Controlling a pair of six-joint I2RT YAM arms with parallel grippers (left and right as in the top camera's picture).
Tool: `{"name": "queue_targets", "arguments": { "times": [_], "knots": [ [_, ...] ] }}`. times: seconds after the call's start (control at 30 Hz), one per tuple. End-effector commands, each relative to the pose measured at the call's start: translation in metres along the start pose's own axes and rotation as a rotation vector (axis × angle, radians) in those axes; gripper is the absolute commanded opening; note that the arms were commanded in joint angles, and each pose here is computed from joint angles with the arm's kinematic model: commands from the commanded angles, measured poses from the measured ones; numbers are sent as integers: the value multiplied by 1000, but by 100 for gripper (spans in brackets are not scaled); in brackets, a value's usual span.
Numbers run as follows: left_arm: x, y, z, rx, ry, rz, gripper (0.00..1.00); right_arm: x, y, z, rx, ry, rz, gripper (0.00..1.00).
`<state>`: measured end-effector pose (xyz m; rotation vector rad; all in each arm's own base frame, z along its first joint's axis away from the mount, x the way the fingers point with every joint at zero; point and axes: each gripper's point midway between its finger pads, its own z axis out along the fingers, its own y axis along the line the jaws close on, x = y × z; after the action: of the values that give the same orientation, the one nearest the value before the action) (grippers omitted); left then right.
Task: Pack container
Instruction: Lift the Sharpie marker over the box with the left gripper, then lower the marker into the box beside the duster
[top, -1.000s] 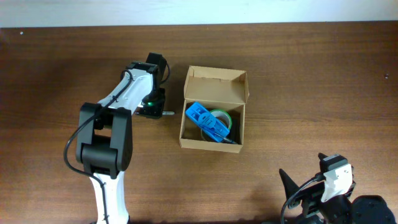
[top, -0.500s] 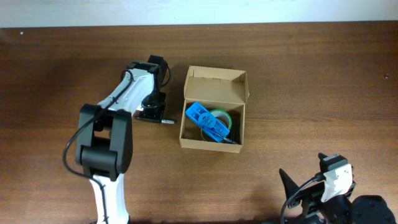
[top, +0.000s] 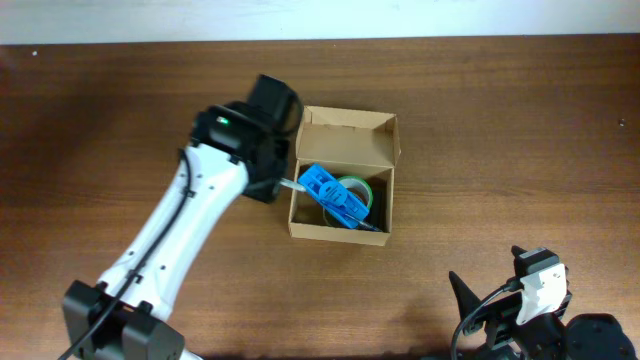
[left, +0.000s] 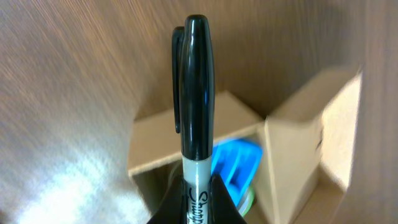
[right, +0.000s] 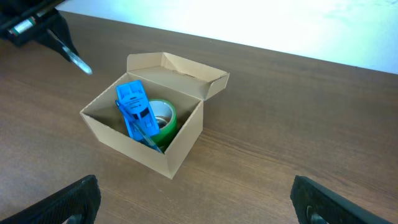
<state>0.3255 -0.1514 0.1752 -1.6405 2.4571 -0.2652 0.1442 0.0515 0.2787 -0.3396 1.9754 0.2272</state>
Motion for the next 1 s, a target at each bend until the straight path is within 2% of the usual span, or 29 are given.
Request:
{"name": "queue_targets", "arguments": {
  "times": [0.0,0.13,0.3,0.53,0.97],
  "knots": [
    [27,0,2,0,1,83,2,-1,-3,0,17,-6,11,99],
    [56,-1,3,19,21,151,2,-1,-3,0,17,-6,11,99],
    [82,4,11,-5,32,144,2,-1,-3,0,16,-6,11,99],
    [90,9,24,-43,21,144,2,-1,-3,0,16,-6,11,99],
    [109,19,52,-117,-9,47,2,-1,-3,0,17,-6,11,99]
  ]
}}
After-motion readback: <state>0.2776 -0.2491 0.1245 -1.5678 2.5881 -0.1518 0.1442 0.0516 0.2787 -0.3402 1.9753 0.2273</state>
